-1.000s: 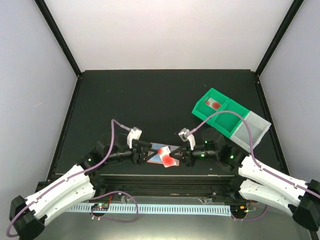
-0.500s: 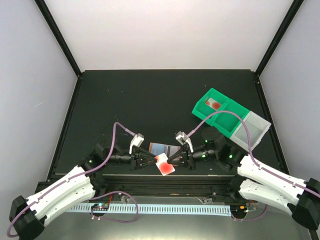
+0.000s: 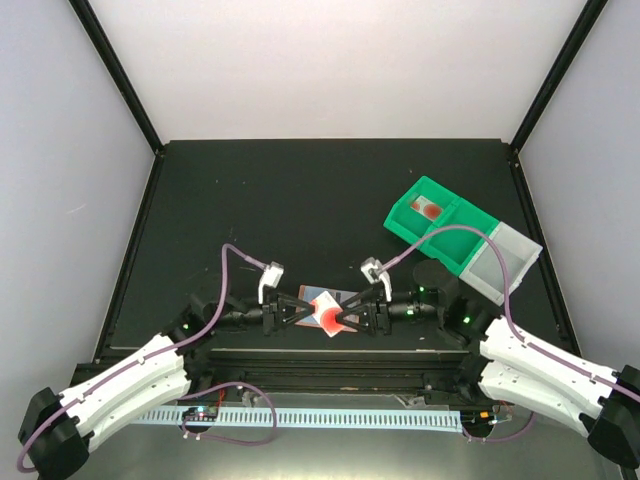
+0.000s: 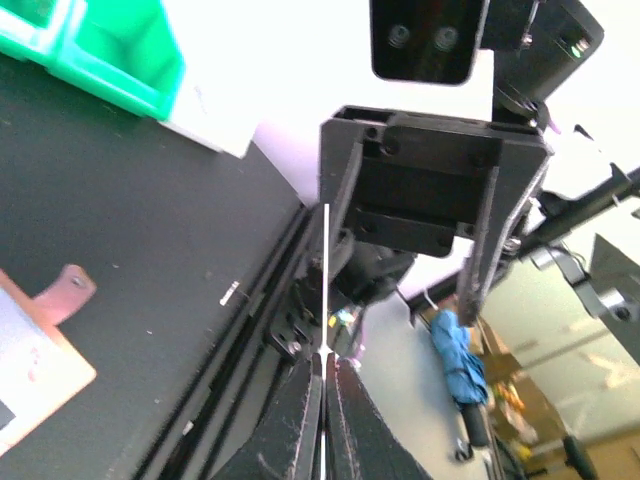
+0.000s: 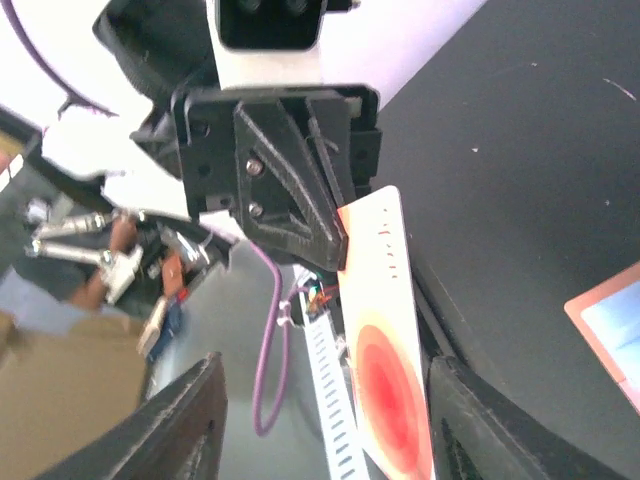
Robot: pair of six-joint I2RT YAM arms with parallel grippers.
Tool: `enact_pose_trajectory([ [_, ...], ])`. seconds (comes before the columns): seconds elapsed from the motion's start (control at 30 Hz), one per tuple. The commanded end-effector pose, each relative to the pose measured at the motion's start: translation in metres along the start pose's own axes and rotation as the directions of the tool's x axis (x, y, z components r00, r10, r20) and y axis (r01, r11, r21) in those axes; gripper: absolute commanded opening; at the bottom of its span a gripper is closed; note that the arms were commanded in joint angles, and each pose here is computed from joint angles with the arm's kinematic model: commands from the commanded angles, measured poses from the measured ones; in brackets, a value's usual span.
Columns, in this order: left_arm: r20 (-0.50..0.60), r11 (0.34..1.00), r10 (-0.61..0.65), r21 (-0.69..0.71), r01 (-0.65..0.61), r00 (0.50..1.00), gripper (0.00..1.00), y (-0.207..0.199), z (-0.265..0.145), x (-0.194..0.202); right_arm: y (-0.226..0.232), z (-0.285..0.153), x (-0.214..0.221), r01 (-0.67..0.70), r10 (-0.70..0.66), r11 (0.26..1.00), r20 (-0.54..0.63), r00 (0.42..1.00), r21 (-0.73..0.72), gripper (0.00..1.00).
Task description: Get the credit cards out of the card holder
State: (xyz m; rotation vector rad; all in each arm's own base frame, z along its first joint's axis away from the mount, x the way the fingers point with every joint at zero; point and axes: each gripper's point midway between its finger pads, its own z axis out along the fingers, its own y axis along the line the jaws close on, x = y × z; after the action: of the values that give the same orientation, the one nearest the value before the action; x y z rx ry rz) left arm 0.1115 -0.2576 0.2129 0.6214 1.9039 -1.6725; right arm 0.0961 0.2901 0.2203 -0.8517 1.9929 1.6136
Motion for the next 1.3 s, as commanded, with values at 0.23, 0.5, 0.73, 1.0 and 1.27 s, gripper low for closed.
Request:
enact_pose_trajectory([
  [0.23,0.370,0.992,-0.061,-0.083,0.098,0.927,0.02,0.009,-0.016,-0.071,-0.038,-0.016,-0.043,-0.251,0.197,0.962,0.363,0.911,0.109,0.76],
  [0.5,0.488,0.981,-0.136,-0.055,0.187,0.862,0.02,0.013,-0.023,-0.093,-0.039,-0.004,-0.056,-0.319,0.284,0.947,0.384,0.878,0.028,0.77],
  [0.73,0.555,0.970,-0.194,-0.016,0.244,0.809,0.02,0.020,-0.031,-0.096,-0.037,0.002,-0.071,-0.358,0.341,0.933,0.417,0.842,-0.039,0.48],
  [1.0,0.583,0.968,-0.197,-0.012,0.250,0.789,0.02,0.022,-0.035,-0.099,-0.041,0.011,-0.081,-0.366,0.347,0.930,0.420,0.838,-0.037,0.37],
  [1.27,0.587,0.966,-0.207,-0.002,0.257,0.783,0.02,0.023,-0.035,-0.098,-0.039,0.024,-0.090,-0.369,0.378,0.924,0.403,0.834,-0.101,0.22],
])
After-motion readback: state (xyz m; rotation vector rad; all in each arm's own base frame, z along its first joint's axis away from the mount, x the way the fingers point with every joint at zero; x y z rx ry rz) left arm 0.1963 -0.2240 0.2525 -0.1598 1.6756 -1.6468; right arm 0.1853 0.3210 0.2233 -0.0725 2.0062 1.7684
